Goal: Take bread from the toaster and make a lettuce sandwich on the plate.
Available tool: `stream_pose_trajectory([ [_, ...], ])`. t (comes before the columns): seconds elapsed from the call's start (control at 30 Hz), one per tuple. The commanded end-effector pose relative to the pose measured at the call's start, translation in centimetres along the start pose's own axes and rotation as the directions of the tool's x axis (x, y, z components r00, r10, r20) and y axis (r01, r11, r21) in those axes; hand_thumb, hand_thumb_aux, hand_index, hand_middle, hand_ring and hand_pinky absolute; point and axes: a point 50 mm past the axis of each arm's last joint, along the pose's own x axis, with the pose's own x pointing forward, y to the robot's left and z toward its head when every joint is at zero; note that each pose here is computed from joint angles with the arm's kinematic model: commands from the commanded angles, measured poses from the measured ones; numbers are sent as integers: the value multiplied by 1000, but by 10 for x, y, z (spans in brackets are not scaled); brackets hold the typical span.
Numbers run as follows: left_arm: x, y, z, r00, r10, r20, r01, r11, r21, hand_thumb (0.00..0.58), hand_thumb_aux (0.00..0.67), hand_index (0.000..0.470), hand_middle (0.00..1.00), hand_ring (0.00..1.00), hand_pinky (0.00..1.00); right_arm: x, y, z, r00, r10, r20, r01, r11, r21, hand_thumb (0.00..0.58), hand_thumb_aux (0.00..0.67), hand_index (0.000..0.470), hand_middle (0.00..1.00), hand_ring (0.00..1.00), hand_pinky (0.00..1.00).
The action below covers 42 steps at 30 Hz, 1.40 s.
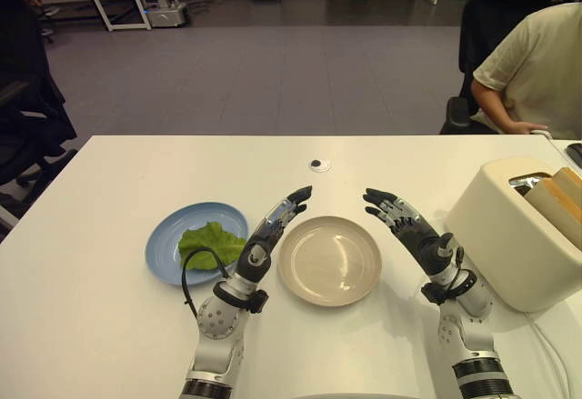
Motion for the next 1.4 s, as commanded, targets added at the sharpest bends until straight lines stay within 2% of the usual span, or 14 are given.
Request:
stream_pose_trajectory([
  [0.03, -1, 2, -4, 999, 2, -34, -1, 1000, 17, 0, 0, 0, 0, 0, 0, 3, -1, 1, 1000, 16, -3, -16, 1000, -16, 0, 0, 0, 0, 0, 0],
  [0.63, -1, 4, -10, 997, 29, -78, -26, 999, 45, 0, 0, 0, 0, 0, 0, 3, -13, -11, 993, -61, -100, 53, 995, -88, 0, 0, 0, 0, 0, 0],
  [0.7, -2, 2, -9, 996, 34, -77, -30, 998, 49, 0, 0, 0, 0, 0, 0, 6, -12, 11, 998, -52, -36, 46, 986, -160, 0, 0, 0, 0, 0, 0],
  [0.83, -1, -1, -9, 996, 38, -76, -34, 998, 50, 0, 0, 0, 0, 0, 0, 7, -39, 95, 996, -18, 86, 49, 927, -372, 0, 0, 0, 0, 0, 0],
  [0.9, 0, -3, -9, 996, 39, -75, -35, 998, 48, 0, 0, 0, 0, 0, 0, 3, -71, 148, 990, -81, 116, 131, 839, -529, 0, 0, 0, 0, 0, 0],
  [0.97, 0, -4, -9, 996, 39, -75, -36, 998, 47, 0, 0, 0, 0, 0, 0, -1, -98, 183, 978, -180, 103, 203, 742, -638, 0, 0, 0, 0, 0, 0],
  [1.07, 3, -6, -11, 997, 36, -75, -32, 998, 47, 0, 0, 0, 0, 0, 0, -20, -142, 208, 919, -393, -23, 219, 559, -800, 0, 0, 0, 0, 0, 0],
  [1.17, 5, -8, -12, 996, 36, -76, -33, 998, 48, 0, 0, 0, 0, 0, 0, -46, -173, 210, 807, -562, -181, 95, 425, -900, 0, 0, 0, 0, 0, 0],
  [1.2, 5, -8, -12, 996, 40, -77, -36, 998, 50, 0, 0, 0, 0, 0, 0, -58, -183, 205, 760, -602, -244, 37, 415, -909, 0, 0, 0, 0, 0, 0],
  [1.3, 7, -9, -15, 996, 42, -80, -38, 998, 52, 0, 0, 0, 0, 0, 0, -96, -196, 168, 612, -632, -475, -167, 484, -859, 0, 0, 0, 0, 0, 0],
  [1.4, 10, -9, -18, 996, 35, -82, -31, 998, 50, 0, 0, 0, 0, 0, 0, -121, -197, 146, 526, -623, -579, -260, 530, -807, 0, 0, 0, 0, 0, 0],
])
